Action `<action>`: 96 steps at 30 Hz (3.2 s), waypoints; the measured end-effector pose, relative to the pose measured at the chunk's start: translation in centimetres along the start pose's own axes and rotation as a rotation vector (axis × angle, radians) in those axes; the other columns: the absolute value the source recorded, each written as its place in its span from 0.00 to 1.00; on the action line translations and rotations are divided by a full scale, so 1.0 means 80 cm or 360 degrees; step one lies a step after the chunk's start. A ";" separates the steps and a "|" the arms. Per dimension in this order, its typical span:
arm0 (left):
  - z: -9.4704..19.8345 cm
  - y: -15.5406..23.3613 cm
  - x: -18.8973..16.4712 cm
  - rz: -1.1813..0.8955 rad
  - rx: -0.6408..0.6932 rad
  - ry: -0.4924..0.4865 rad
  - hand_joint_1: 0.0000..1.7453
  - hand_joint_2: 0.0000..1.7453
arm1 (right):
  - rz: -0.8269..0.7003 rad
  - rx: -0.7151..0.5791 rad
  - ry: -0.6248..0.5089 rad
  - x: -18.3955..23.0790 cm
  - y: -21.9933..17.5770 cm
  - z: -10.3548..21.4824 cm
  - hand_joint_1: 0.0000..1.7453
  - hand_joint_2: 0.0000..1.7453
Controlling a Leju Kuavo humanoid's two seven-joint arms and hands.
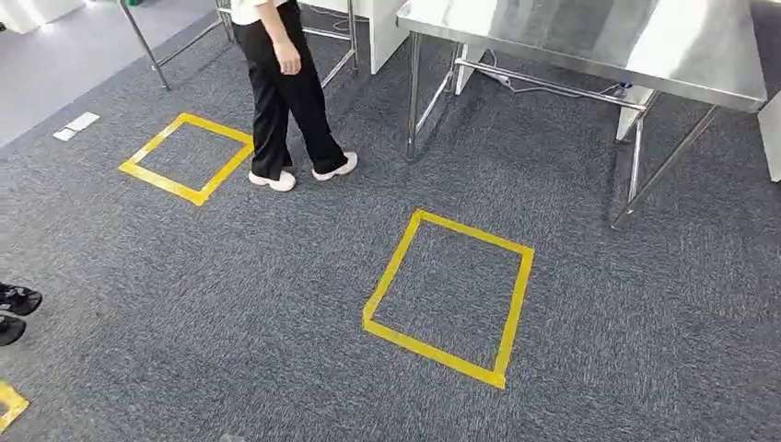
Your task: Take the parts from the cabinet and place them on the table.
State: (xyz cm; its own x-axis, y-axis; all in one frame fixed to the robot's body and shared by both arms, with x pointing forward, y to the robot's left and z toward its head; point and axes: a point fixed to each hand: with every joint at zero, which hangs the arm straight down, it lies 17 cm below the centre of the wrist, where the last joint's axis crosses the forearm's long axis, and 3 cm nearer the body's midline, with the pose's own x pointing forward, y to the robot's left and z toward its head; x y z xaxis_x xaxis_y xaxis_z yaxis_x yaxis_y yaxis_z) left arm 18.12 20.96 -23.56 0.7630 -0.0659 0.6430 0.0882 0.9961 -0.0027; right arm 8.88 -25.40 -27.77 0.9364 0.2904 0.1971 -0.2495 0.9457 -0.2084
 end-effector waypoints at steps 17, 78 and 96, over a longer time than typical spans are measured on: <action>-0.006 -0.012 0.014 -0.0067 -0.0017 -0.0021 0.00 0.00 | 0.0044 0.0055 -0.0032 0.008 0.005 0.000 0.00 0.00; -0.008 0.006 0.001 0.0142 0.0086 0.0105 0.00 0.00 | 0.0381 0.0152 -0.0143 0.029 0.038 0.008 0.00 0.00; -0.007 0.000 0.000 0.0161 0.0077 0.0111 0.00 0.00 | 0.0407 0.0168 -0.0138 0.023 0.045 0.010 0.00 0.00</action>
State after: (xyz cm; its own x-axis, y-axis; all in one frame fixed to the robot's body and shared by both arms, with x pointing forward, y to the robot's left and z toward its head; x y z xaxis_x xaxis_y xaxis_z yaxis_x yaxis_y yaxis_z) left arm 18.47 20.93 -23.98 0.8093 0.0326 0.5865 -0.0209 0.9994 -0.0267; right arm 9.48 -21.39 -27.39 0.8163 0.5285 0.2330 -0.5034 0.8488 -0.1618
